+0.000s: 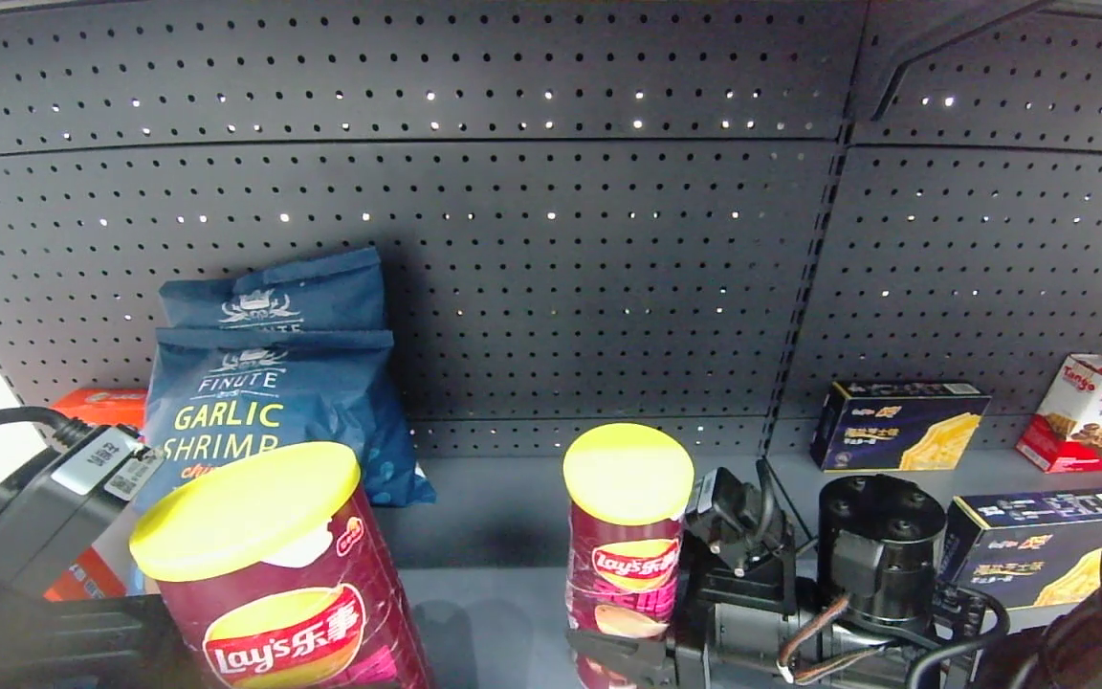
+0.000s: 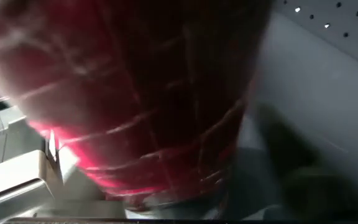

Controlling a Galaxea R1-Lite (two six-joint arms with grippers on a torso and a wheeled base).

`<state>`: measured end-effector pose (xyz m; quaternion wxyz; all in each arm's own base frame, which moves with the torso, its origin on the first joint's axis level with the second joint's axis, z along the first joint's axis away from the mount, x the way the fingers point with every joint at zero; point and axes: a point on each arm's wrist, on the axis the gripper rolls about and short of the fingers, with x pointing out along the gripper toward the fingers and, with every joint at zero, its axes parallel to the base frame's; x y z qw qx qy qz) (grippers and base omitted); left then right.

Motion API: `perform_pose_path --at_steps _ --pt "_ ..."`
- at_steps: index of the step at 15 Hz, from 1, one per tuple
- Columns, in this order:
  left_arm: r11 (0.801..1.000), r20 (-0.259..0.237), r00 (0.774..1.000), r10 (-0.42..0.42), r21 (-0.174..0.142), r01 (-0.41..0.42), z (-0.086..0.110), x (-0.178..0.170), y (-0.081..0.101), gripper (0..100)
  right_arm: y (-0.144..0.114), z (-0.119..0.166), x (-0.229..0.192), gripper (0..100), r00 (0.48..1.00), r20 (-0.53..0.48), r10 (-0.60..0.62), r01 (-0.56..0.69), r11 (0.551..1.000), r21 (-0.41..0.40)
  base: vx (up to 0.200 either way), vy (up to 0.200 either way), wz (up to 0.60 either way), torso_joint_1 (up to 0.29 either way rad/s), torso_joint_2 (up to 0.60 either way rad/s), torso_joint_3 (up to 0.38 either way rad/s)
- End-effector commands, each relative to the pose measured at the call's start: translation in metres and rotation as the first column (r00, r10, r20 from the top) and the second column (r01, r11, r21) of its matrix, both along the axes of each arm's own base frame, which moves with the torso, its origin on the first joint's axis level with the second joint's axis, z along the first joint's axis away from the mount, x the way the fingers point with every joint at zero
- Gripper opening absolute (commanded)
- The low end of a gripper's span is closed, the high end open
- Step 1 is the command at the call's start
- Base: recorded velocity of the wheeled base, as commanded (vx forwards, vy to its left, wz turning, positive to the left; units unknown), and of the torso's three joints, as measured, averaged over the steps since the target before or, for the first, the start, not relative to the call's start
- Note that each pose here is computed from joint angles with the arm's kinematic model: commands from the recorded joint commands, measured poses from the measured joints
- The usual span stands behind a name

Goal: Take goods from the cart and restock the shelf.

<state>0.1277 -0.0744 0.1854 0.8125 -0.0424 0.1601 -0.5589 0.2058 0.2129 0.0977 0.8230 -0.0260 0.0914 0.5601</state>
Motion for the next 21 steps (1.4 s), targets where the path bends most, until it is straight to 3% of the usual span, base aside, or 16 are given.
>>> perform_pose_path --at_steps 1,9,18,21 --pt "1.000 0.000 1.000 0.000 0.000 0.000 0.000 0.000 0.000 0 0.000 0.001 0.000 100 1.000 0.004 0.002 -0.002 1.000 0.005 0.000 0.000 0.00 0.000 0.00 0.000" --pt "1.000 0.004 1.000 0.001 -0.003 -0.001 0.001 0.000 0.000 0 -0.021 0.018 -0.008 100 0.999 0.041 -0.036 0.034 0.999 0.038 0.000 0.000 0.00 0.000 0.00 0.000" --pt "1.000 0.003 1.000 -0.001 -0.003 0.001 0.001 0.000 0.000 0 -0.080 0.056 -0.065 100 0.988 0.137 -0.068 0.050 0.990 0.131 0.000 0.000 0.00 0.000 0.00 0.000" --pt "1.000 0.000 1.000 0.001 -0.001 -0.001 0.000 0.000 0.000 0 -0.095 0.082 -0.077 100 0.976 0.192 -0.099 0.063 0.981 0.183 0.000 0.000 0.00 0.000 0.00 0.000"
